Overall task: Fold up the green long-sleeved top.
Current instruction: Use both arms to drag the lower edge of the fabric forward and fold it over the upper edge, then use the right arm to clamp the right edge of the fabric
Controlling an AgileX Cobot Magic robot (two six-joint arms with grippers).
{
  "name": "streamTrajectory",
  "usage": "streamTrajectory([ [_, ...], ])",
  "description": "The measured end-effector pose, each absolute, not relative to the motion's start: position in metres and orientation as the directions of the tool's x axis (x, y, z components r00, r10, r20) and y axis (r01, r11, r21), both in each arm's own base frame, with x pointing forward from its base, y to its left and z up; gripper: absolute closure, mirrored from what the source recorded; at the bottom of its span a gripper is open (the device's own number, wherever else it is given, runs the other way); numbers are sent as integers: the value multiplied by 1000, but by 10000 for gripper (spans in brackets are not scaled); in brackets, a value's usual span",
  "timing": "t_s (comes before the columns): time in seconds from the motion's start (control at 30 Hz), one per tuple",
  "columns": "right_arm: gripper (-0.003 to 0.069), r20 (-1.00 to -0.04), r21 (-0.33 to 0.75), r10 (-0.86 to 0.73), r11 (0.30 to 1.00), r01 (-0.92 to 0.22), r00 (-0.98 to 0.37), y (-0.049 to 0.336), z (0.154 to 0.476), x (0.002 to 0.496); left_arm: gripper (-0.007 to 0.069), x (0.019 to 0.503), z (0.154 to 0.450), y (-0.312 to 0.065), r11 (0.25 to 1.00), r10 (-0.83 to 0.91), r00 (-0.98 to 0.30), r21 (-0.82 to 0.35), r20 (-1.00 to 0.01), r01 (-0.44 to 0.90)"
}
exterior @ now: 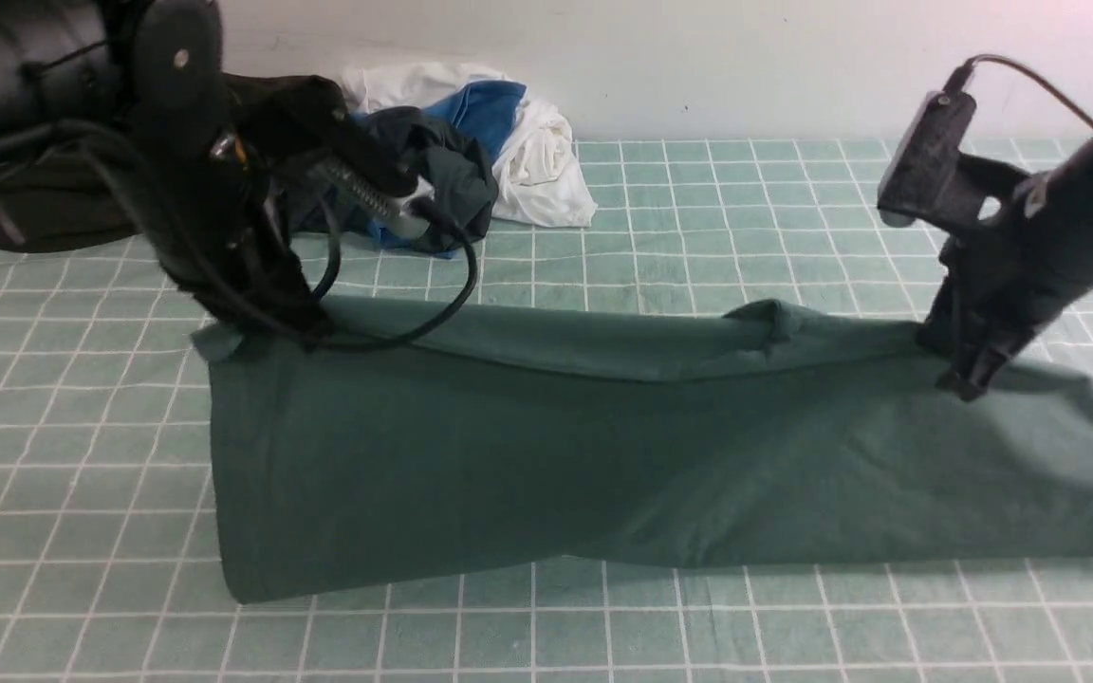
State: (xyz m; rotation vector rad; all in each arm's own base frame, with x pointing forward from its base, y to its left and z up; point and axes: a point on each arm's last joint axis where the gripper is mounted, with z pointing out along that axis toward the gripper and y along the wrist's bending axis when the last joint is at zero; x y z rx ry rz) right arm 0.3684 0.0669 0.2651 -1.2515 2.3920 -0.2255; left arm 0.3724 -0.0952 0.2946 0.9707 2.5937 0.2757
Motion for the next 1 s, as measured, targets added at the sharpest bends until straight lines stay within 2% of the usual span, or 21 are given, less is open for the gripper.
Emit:
streamTrajectory([
  [0.17,651,-301,-311,-759,650,-693,-577,71,237,406,608,432,258,-99,737,667,-705,351,-243,577],
  [0.27,639,-303,-312,-729,685,-658,-614,71,225,417,605,451,241,-100,741,661,-707,362,-250,565],
  [0.3,610,-301,-322,-702,712,-625,-645,70,216,425,586,464,227,-102,746,656,-708,366,-261,556],
  [0.43,503,-331,-334,-620,782,-526,-711,65,214,432,505,478,213,-101,751,649,-709,376,-274,543],
  [0.57,359,-385,-292,-502,862,-414,-774,64,229,432,354,482,223,-101,790,602,-734,367,-315,490],
  [0.67,305,-389,-221,-438,898,-379,-811,66,242,422,272,476,243,-103,830,546,-771,333,-327,447],
  [0.73,292,-398,-139,-383,923,-359,-833,71,248,416,247,467,257,-107,851,516,-793,295,-324,434],
  [0.77,290,-400,-129,-377,925,-356,-835,71,248,416,246,466,258,-108,853,514,-796,288,-318,435],
  [0.9,288,-415,54,-336,919,-391,-846,99,245,409,285,445,281,-125,863,504,-805,221,-312,455],
  [0.93,288,-409,87,-355,902,-424,-840,112,239,408,322,441,285,-131,860,510,-802,212,-311,464],
  [0.97,288,-408,91,-359,899,-429,-839,114,237,408,328,440,285,-132,859,511,-802,211,-311,466],
  [1.0,289,-398,117,-394,874,-471,-829,131,223,409,376,436,288,-137,856,517,-798,205,-310,476],
])
